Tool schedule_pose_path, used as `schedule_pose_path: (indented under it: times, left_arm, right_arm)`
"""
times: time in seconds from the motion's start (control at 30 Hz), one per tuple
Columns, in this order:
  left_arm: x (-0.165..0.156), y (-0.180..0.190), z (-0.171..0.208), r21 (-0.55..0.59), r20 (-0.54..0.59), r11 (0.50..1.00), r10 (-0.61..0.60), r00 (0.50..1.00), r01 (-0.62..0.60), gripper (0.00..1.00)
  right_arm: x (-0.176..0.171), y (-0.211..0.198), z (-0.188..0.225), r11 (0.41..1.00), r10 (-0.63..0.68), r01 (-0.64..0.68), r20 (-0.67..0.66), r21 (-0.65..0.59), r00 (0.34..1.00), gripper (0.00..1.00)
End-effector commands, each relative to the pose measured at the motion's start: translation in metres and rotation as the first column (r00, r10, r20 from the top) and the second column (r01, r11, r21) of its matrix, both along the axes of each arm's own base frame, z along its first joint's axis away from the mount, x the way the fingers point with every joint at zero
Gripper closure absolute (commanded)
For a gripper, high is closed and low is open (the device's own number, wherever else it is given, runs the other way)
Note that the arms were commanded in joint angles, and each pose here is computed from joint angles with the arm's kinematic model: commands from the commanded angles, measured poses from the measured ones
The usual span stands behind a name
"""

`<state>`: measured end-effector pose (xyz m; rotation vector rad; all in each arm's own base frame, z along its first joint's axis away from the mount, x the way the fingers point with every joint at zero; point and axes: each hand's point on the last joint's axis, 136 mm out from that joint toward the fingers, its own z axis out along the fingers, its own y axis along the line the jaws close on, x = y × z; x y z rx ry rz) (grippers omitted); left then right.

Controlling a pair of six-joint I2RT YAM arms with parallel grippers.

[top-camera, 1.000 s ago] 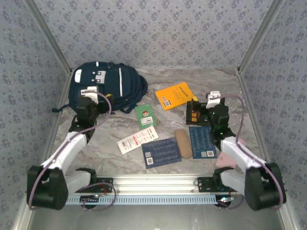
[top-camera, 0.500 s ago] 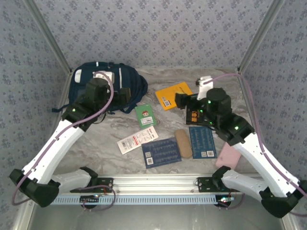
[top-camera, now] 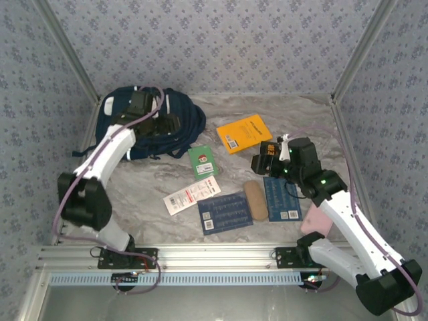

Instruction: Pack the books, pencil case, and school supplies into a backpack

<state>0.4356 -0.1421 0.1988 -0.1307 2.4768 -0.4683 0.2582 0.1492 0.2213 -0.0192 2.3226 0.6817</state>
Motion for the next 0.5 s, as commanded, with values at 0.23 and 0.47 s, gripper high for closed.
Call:
schedule_pose_path:
  times: [0.23, 0.47]
  left_arm:
    - [0.053, -0.012, -0.034, 0.075, -0.054, 0.997, -0.016, 0.998, 0.020, 0.33]
    - [0.076, 0.007, -0.055, 0.216, -0.086, 0.976, 0.039, 0.996, -0.020, 0.34]
  right_arm:
    - [0.007, 0.008, -0.044, 1.000, -0.005, 0.006, -0.114, 0.005, 0.994, 0.28]
    - [0.012, 0.012, -0.065, 1.000, -0.003, 0.000, -0.158, -0.020, 0.987, 0.29]
